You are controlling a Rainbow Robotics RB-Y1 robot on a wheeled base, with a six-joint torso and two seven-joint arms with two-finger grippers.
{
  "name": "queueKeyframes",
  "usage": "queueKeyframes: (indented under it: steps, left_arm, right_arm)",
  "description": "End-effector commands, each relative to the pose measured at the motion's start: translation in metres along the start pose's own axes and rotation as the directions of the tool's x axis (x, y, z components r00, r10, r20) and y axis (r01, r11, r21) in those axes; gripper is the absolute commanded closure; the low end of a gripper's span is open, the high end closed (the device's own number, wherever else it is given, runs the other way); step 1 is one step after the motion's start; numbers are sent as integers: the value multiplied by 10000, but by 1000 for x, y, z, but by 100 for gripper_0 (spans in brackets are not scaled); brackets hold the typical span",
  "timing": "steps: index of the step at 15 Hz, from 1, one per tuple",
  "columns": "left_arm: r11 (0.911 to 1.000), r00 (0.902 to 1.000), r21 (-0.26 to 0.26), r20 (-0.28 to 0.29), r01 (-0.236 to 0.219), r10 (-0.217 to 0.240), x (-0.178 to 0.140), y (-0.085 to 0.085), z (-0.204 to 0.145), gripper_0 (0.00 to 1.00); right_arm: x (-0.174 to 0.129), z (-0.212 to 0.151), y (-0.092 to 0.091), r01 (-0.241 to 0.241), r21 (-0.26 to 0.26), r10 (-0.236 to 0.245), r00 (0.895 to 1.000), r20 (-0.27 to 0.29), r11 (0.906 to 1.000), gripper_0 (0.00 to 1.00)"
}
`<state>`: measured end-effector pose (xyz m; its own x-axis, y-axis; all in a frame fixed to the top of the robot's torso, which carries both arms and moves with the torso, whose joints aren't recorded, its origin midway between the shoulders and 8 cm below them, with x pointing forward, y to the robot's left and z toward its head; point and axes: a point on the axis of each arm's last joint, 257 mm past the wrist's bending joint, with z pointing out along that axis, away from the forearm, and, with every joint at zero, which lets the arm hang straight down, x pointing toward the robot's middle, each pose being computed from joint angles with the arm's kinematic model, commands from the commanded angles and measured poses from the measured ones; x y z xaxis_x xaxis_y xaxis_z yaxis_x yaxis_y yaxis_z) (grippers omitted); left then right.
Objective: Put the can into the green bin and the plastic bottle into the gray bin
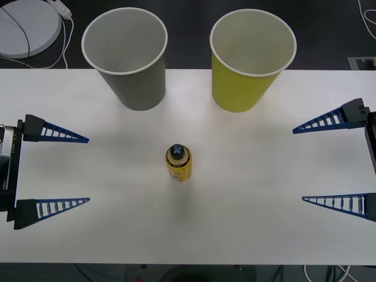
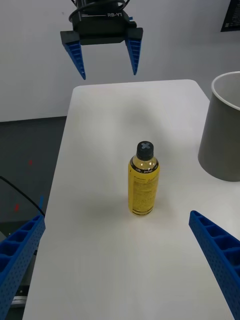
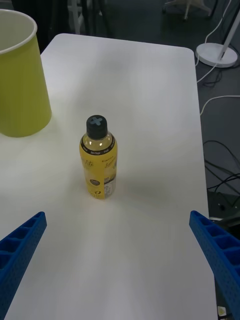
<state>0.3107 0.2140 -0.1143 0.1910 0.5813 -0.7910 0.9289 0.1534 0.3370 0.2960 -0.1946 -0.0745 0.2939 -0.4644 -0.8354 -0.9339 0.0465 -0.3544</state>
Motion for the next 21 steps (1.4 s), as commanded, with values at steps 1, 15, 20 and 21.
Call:
queueKeyframes:
  steps: [1, 15, 20, 21]
  left_arm:
    - [9996, 9995, -42, -166, 280, -281, 23, -2, -1, 0]
    - [9947, 9995, -985, 165, 292, -277, 89, -10, 54, 0]
    - [9928, 9993, -1175, 320, 223, -187, 86, -9, 77, 0]
    - [9924, 9989, -1197, 398, 283, -237, 85, -10, 81, 0]
  right_arm:
    - [0, 0, 0, 0, -1, 0, 10000, 0, 10000, 0]
    - [0, 0, 0, 0, -1, 0, 10000, 0, 10000, 0]
    - [0, 0, 0, 0, -1, 0, 10000, 0, 10000, 0]
    - [0, 0, 0, 0, -1, 0, 10000, 0, 10000, 0]
